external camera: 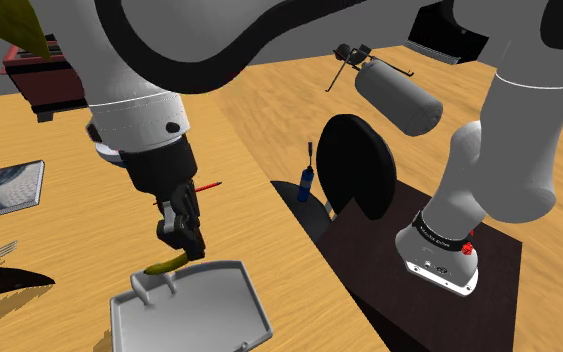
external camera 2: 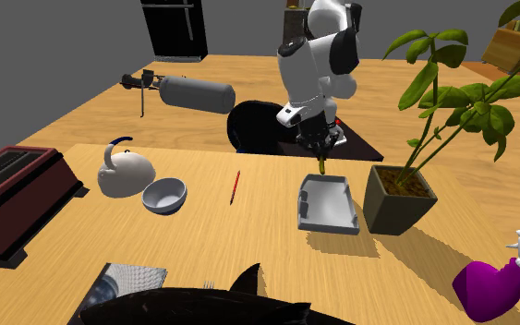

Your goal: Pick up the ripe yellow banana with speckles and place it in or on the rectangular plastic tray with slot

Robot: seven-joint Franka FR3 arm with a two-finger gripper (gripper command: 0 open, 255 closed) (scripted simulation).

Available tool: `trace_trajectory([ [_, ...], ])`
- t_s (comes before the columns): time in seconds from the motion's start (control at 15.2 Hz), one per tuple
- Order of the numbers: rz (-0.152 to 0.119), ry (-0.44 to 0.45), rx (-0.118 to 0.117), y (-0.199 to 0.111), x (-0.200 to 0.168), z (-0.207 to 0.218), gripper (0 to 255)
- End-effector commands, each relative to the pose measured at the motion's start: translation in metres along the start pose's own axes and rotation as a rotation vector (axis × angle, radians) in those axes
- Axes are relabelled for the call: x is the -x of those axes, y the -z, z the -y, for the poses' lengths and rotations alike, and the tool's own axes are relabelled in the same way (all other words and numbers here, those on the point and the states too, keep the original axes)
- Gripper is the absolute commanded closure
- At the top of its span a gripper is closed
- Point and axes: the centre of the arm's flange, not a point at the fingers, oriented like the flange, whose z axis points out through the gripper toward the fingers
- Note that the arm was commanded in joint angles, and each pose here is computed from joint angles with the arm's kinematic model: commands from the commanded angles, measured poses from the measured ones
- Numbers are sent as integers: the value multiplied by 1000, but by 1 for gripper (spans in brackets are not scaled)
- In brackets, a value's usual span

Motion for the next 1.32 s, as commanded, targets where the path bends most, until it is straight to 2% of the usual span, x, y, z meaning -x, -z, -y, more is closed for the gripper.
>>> trace_trajectory([
  [0.0, 0, -1, 0, -12, -3, 28, 255],
  [0.92, 0, -1, 0, -81, -13, 2, 255],
  [1.25, 0, -1, 0, -81, -13, 2, 255],
])
